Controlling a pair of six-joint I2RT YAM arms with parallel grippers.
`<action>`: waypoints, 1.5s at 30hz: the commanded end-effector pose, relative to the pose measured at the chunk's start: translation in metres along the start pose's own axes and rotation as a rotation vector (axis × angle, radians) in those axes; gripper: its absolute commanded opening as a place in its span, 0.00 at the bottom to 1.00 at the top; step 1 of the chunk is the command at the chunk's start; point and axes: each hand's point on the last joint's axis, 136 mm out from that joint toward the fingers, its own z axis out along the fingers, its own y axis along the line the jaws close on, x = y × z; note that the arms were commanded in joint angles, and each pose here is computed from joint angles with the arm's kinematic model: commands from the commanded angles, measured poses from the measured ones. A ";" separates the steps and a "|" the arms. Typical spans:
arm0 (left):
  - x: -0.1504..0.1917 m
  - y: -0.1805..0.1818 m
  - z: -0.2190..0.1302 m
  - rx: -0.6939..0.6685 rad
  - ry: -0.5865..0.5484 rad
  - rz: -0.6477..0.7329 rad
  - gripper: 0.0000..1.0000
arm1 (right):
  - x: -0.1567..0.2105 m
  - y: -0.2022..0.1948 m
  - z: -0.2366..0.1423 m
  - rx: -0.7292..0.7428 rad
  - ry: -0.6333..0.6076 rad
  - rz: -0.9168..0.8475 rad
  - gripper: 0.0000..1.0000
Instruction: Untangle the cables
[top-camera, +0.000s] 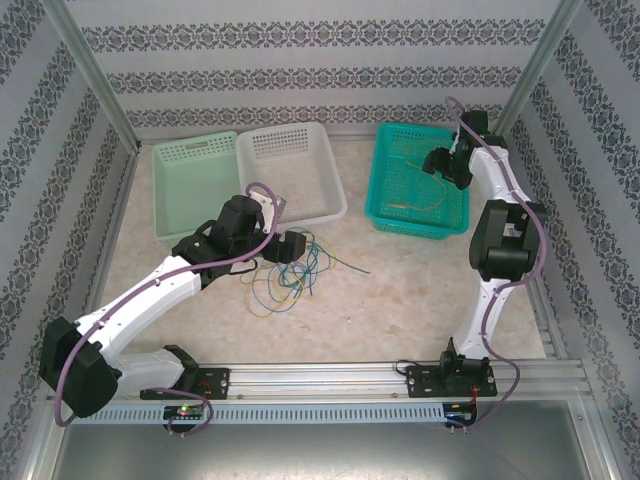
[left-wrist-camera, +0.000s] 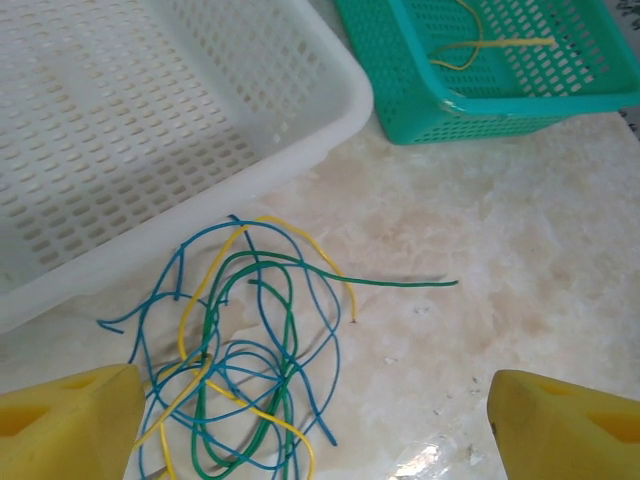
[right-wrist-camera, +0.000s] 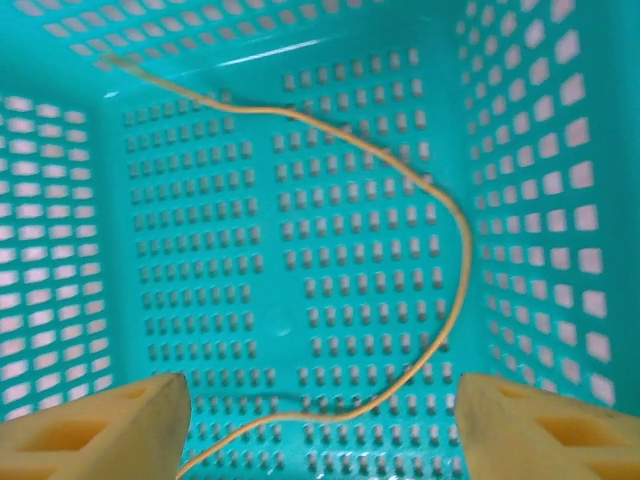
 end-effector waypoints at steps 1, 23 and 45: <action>0.015 0.028 0.004 -0.119 0.073 -0.026 0.89 | -0.020 0.046 -0.055 -0.109 -0.135 -0.095 0.72; 0.051 0.075 0.042 -0.139 0.189 -0.168 0.79 | 0.194 0.209 -0.093 -0.683 0.102 -0.561 0.59; 0.052 0.090 0.041 -0.152 0.162 -0.210 0.75 | 0.275 0.269 -0.010 -0.620 0.244 -0.737 0.38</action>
